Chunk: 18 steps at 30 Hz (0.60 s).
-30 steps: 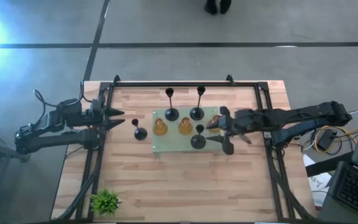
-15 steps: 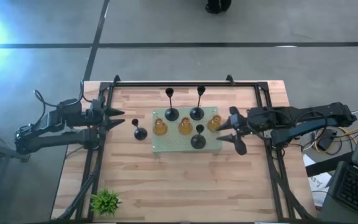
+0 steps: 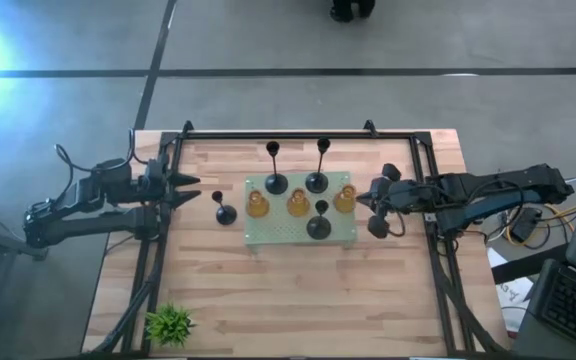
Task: Pick & Place candle stick holders
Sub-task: Adjust the yellow glass candle holder on the shelf
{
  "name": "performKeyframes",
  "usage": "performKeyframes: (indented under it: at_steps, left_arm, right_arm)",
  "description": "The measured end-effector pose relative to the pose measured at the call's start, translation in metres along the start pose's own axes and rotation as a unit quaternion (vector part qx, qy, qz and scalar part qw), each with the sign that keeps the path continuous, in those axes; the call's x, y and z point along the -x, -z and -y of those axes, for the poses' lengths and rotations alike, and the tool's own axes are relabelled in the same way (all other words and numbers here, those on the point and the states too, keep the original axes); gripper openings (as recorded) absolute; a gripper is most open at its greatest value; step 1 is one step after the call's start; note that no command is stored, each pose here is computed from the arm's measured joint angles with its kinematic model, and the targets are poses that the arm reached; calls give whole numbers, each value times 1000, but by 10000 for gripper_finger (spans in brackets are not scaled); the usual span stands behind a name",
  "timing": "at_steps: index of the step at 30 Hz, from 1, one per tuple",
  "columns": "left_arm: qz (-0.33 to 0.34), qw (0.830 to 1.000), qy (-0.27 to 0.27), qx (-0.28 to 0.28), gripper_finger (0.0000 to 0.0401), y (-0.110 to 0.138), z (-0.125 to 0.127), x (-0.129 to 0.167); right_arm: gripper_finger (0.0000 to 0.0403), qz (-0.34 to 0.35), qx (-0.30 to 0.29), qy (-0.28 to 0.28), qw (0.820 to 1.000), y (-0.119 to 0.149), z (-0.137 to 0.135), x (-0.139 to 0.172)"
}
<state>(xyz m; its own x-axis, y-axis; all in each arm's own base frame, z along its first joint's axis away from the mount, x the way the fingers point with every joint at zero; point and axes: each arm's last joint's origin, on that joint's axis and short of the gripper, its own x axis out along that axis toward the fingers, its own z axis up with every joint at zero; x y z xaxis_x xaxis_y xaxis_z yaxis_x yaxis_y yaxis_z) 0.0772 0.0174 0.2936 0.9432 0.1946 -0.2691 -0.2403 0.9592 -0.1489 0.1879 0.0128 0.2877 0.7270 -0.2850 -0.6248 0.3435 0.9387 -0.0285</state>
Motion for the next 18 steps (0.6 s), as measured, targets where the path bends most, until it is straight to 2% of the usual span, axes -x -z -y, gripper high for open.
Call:
performKeyframes:
  at_steps: [10, 14, 18]
  left_arm:
    - [0, 1000, 0, -1, 177, 0, 0, 0]
    - [0, 1000, 0, -1, 177, 0, 0, 0]
    - [-1, 1000, 0, -1, 177, 0, 0, 0]
  right_arm:
    - [8, -40, 4, 72, 997, 4, 7, -23]
    - [8, -42, -1, 78, 996, 3, 9, -28]
    - [8, -27, -5, 57, 998, -1, 7, -29]
